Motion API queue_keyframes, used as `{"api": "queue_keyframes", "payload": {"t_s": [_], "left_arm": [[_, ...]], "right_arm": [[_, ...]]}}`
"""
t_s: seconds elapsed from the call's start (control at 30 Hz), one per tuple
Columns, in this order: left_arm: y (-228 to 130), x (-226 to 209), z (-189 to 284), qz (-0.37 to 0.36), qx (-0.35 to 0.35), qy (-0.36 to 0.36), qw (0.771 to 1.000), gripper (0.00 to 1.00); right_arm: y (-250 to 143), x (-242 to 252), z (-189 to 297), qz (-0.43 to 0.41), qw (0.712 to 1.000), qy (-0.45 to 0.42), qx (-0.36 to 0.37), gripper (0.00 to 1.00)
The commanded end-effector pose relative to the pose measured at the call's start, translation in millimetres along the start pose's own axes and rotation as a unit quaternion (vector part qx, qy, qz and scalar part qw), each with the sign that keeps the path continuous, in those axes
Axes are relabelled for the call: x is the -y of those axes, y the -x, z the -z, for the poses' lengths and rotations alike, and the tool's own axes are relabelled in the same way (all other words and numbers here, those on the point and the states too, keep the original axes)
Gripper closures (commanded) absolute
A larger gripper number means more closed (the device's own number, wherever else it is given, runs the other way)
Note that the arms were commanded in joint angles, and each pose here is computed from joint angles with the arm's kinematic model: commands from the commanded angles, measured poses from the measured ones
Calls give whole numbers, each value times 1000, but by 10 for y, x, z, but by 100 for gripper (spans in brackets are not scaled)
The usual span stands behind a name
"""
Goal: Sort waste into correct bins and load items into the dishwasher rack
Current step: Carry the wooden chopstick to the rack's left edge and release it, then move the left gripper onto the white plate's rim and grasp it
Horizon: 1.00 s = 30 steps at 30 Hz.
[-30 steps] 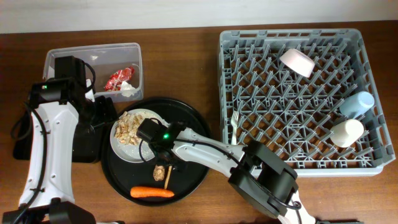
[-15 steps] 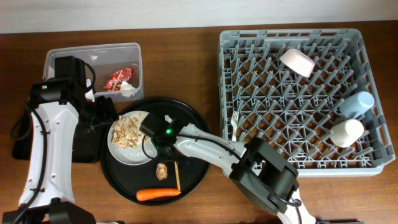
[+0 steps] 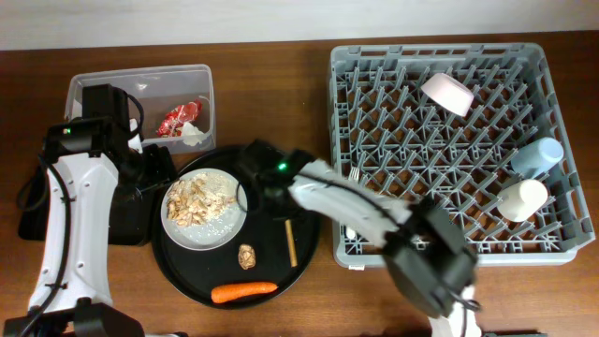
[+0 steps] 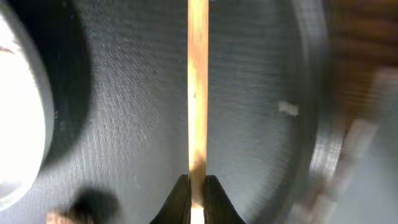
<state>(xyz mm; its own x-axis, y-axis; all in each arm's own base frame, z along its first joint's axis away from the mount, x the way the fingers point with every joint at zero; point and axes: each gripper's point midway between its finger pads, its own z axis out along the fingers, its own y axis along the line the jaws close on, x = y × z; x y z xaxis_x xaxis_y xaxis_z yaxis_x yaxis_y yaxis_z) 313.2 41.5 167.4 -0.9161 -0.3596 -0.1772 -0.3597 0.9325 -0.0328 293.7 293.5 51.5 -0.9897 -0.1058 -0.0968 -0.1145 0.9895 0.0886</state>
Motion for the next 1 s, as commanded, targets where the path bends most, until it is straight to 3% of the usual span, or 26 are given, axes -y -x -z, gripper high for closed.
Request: {"api": "queue_keyframes", "payload": {"t_s": [0.0, 0.1, 0.2, 0.37, 0.63, 0.67, 0.73, 0.77, 0.97], "left_arm": [[4, 17, 7, 4, 0, -4, 1000, 23], [4, 18, 7, 4, 0, -4, 1000, 23], [-2, 42, 7, 4, -2, -11, 1000, 23], [-2, 46, 7, 4, -2, -12, 1000, 23], [-14, 43, 7, 4, -4, -11, 1000, 23], [-14, 43, 7, 4, -4, -11, 1000, 23], [-20, 42, 8, 4, -6, -11, 1000, 23], [-22, 41, 8, 4, -6, -11, 1000, 23], [-48, 34, 8, 4, -11, -9, 1000, 22]], "right_arm": [[237, 183, 838, 28, 996, 42, 73, 94], [262, 578, 1247, 20, 995, 39, 94, 94], [261, 922, 1354, 13, 996, 22, 87, 94], [158, 1299, 1149, -12, 999, -7, 39, 94], [168, 1322, 715, -15, 999, -7, 33, 92], [182, 1320, 691, -15, 999, -7, 34, 88], [218, 1309, 663, -15, 999, -5, 38, 63], [230, 1304, 663, -15, 999, -5, 40, 59], [254, 1343, 708, -15, 999, -14, 50, 55]]}}
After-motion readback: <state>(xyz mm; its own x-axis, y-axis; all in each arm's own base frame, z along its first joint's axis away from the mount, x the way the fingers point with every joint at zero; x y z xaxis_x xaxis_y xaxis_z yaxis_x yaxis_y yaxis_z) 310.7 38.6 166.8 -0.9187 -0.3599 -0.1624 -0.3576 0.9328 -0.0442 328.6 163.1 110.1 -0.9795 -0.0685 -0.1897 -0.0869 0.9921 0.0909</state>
